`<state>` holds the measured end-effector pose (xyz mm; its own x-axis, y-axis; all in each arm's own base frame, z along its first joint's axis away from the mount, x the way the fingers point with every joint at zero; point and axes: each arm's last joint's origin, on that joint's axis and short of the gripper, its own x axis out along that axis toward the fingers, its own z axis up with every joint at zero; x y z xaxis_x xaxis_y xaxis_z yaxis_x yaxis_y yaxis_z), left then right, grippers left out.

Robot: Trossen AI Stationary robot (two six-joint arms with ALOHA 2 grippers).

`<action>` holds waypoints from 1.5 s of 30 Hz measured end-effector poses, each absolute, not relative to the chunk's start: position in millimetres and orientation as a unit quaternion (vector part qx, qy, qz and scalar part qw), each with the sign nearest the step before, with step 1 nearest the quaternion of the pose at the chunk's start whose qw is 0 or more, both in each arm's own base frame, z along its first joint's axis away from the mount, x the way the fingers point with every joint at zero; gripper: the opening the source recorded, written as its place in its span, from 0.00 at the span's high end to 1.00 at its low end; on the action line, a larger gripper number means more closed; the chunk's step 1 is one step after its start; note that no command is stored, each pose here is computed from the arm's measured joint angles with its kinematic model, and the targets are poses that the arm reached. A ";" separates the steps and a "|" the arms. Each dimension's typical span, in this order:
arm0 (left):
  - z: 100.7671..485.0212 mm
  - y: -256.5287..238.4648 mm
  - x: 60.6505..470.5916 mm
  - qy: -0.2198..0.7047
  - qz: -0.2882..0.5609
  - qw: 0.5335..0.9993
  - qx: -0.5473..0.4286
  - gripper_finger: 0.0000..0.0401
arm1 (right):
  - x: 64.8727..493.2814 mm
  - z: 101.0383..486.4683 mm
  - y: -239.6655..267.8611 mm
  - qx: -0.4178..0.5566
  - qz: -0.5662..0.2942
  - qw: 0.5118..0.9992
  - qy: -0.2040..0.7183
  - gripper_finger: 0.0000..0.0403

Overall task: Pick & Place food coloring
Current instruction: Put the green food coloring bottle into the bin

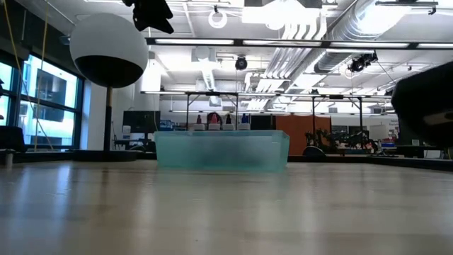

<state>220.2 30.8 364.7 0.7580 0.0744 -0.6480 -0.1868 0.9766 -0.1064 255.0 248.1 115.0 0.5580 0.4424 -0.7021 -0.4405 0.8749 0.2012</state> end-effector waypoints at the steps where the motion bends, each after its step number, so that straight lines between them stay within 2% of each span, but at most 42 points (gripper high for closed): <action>1: 364.7 30.8 220.2 0.341 0.070 0.934 -0.082 0.48 | 256.3 115.9 248.0 0.004 0.251 0.885 0.393 0.70; 6: 364.6 30.8 220.2 0.341 0.070 0.934 -0.083 0.48 | 263.0 120.2 244.6 0.013 0.242 0.896 0.372 0.83; 10: 364.4 30.8 220.0 0.343 0.069 0.933 -0.081 0.48 | 270.5 139.9 234.5 -0.049 0.217 0.922 0.317 0.85; 13: 364.0 30.7 219.7 0.346 0.066 0.933 -0.073 0.48 | 277.3 167.9 217.9 -0.147 0.141 0.947 0.247 0.85; 17: 364.0 30.7 219.7 0.346 0.064 0.933 -0.070 0.48 | 288.8 214.0 177.0 -0.254 -0.017 0.950 0.180 0.80; 20: 363.9 30.7 219.6 0.346 0.064 0.933 -0.069 0.48 | 302.2 237.3 128.9 -0.224 -0.140 0.950 0.166 0.79; 23: 363.7 30.6 219.5 0.348 0.064 0.933 -0.068 0.48 | 319.3 246.3 69.5 -0.124 -0.181 0.963 0.158 0.80; 27: 362.5 30.5 218.4 0.357 0.060 0.931 -0.057 0.48 | 333.8 230.3 0.1 0.008 -0.153 0.969 0.193 0.82; 31: 360.4 30.3 216.4 0.371 0.059 0.925 -0.055 0.48 | 341.7 196.9 -35.7 0.039 -0.169 0.952 0.253 0.82; 38: 359.7 30.2 215.8 0.376 0.054 0.924 -0.043 0.48 | 352.0 149.6 -43.8 0.051 -0.150 0.935 0.318 0.82; 45: 359.8 30.2 215.8 0.376 0.055 0.924 -0.042 0.48 | 354.0 134.9 -41.2 0.055 -0.094 0.933 0.344 0.80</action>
